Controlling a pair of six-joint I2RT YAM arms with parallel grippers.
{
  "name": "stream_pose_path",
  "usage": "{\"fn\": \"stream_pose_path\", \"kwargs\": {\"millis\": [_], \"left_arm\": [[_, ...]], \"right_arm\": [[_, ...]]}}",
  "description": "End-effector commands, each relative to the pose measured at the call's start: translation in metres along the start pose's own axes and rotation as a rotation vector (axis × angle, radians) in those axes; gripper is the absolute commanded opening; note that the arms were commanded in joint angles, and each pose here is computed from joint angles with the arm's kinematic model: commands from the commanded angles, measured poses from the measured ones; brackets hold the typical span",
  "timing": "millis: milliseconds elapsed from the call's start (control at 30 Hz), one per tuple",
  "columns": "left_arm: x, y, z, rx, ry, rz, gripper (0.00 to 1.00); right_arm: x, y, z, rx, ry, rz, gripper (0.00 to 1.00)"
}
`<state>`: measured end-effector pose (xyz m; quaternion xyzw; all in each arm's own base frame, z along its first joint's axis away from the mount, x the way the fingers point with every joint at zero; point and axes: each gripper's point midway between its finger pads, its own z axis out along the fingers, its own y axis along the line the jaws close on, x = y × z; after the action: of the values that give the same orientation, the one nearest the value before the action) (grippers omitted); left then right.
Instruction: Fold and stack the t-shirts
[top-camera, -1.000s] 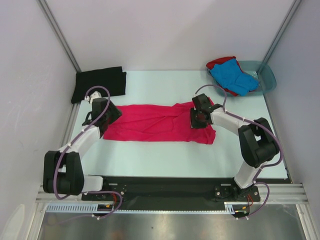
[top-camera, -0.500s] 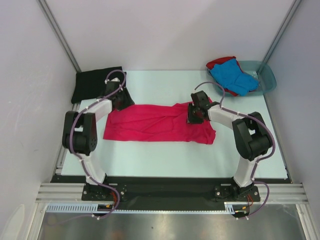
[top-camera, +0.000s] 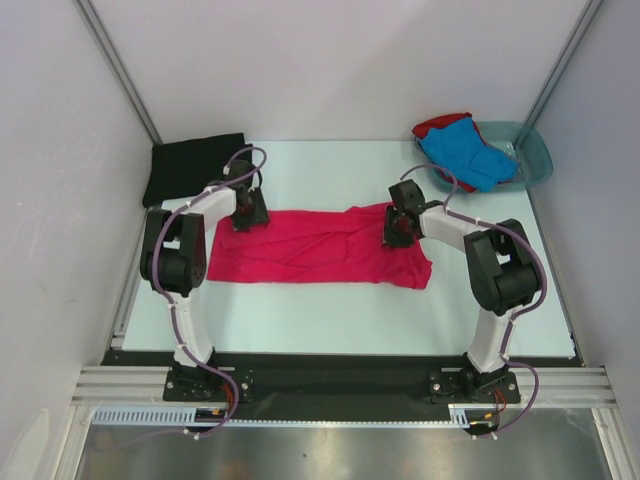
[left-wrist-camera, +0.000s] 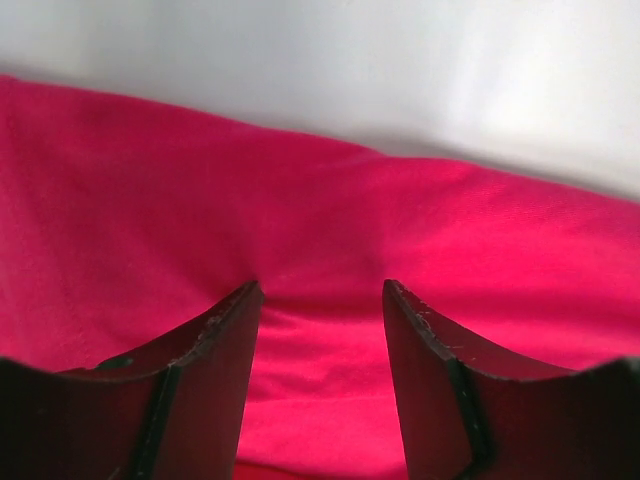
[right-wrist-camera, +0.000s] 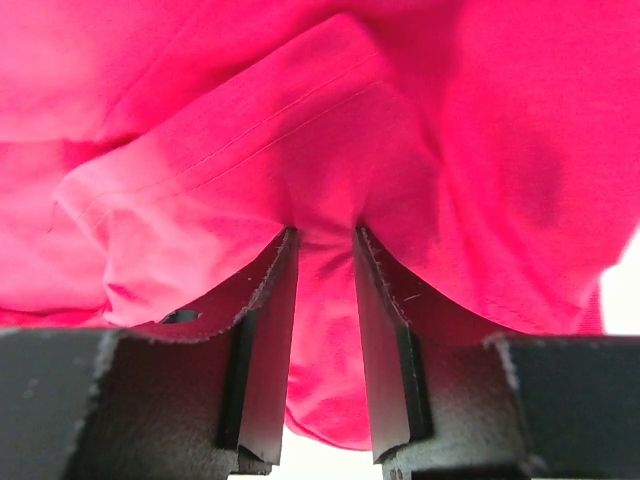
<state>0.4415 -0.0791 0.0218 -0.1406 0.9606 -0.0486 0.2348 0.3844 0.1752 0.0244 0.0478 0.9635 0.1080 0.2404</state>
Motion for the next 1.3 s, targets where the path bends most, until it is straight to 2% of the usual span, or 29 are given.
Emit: {"fn": "stream_pose_path", "kwargs": {"millis": [0, 267, 400, 600, 767, 933, 967, 1000, 1167, 1267], "left_arm": [[0.022, 0.036, -0.004, -0.189, 0.088, 0.052, 0.59], [0.045, 0.053, -0.014, -0.27, 0.146, 0.015, 0.58], [0.06, 0.053, -0.028, -0.248, 0.147, -0.017, 0.58], [0.088, 0.05, -0.047, -0.202, 0.156, -0.046, 0.58], [0.13, 0.045, -0.053, -0.161, 0.21, -0.064, 0.56], [0.156, 0.037, -0.06, -0.151, 0.232, -0.041, 0.55], [0.16, 0.036, -0.062, -0.151, 0.236, -0.044, 0.56], [0.163, 0.032, -0.064, -0.143, 0.238, -0.037, 0.55], [0.184, 0.018, -0.075, -0.117, 0.241, -0.033, 0.56], [0.205, 0.003, -0.084, -0.048, 0.269, -0.032, 0.56]], "right_arm": [[-0.002, -0.027, 0.004, 0.097, 0.013, 0.023, 0.34], [-0.022, -0.044, 0.017, 0.106, 0.026, 0.043, 0.34], [-0.032, -0.042, 0.031, 0.089, 0.052, 0.056, 0.35], [-0.055, -0.021, 0.049, 0.016, 0.062, 0.061, 0.35], [-0.063, -0.005, 0.068, -0.04, 0.098, 0.052, 0.35], [-0.066, 0.019, 0.082, -0.089, 0.136, -0.038, 0.36], [-0.057, 0.019, 0.091, -0.08, 0.178, -0.048, 0.36], [-0.072, 0.029, 0.09, -0.099, 0.146, -0.065, 0.36], [-0.082, 0.06, 0.099, -0.161, 0.17, -0.128, 0.38], [-0.095, 0.075, 0.106, -0.194, 0.162, -0.138, 0.4]]}}
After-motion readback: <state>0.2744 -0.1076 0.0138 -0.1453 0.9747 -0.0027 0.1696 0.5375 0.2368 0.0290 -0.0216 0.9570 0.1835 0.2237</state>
